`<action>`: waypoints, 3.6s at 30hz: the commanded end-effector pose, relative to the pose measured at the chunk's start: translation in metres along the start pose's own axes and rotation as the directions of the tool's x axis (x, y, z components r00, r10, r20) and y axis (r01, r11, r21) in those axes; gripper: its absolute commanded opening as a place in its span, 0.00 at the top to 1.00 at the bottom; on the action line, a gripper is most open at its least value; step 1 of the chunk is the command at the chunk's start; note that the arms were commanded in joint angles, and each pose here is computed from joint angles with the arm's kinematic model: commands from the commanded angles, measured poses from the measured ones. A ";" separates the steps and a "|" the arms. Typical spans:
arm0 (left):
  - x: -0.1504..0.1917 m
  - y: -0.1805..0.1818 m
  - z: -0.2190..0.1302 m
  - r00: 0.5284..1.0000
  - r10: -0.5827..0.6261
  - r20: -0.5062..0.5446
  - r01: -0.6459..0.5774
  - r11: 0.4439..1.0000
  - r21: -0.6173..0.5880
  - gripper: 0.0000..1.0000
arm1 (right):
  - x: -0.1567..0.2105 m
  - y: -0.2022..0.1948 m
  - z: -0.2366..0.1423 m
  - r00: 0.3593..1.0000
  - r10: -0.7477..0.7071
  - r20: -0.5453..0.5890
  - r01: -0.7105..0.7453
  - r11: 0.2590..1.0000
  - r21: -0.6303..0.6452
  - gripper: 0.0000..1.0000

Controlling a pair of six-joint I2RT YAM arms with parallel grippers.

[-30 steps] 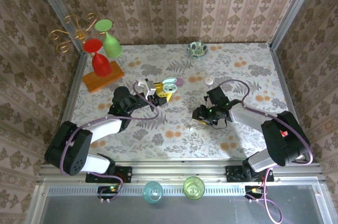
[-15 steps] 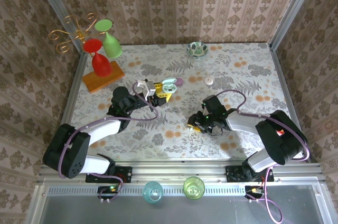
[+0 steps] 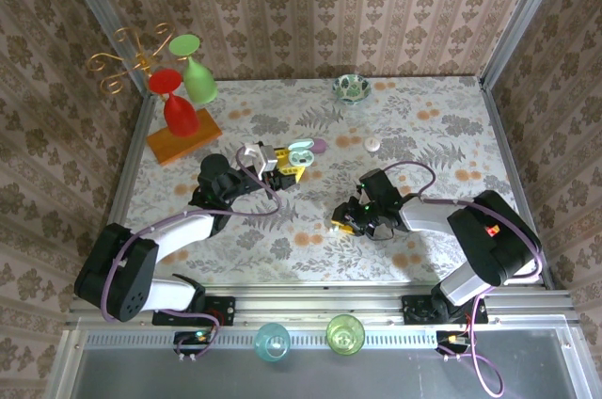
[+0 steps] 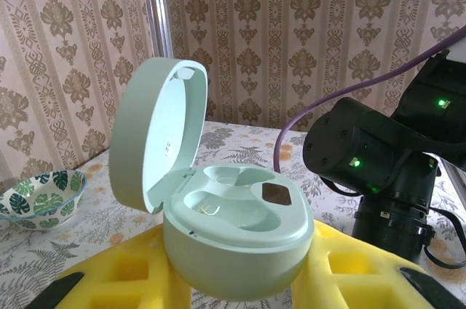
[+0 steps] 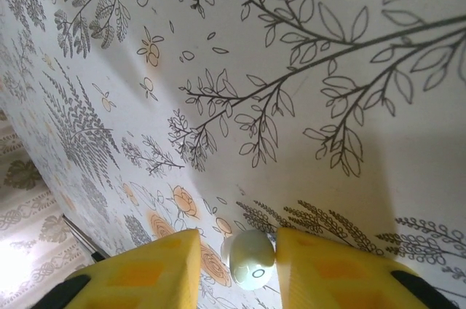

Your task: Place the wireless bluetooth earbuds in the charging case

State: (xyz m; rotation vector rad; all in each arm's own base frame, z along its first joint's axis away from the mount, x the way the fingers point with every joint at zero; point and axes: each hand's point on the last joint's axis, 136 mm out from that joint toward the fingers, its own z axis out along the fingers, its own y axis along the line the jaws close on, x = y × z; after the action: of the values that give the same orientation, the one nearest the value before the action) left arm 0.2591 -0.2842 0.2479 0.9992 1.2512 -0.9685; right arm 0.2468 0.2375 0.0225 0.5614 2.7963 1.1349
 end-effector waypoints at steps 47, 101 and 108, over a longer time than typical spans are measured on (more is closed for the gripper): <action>-0.006 0.001 -0.009 0.999 0.038 0.000 -0.038 0.999 -0.031 0.74 | 0.022 -0.004 0.024 0.994 -0.063 -0.093 0.062 0.998 -0.018 0.71; 0.035 0.035 0.011 0.990 0.135 -0.036 -0.138 0.983 -0.121 0.74 | -0.047 0.142 -0.121 0.859 -0.403 0.315 0.374 0.915 0.151 0.83; 0.033 0.032 0.017 0.990 0.137 -0.020 -0.138 0.985 -0.107 0.74 | -0.037 0.207 -0.130 0.841 -0.424 0.335 0.472 0.879 -0.073 0.83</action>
State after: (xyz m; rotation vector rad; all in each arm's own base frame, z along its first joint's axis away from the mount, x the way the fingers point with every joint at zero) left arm 0.2956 -0.2860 0.1895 0.9897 1.3316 -0.8110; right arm 0.3171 0.2517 0.2215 0.1260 2.4557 0.8663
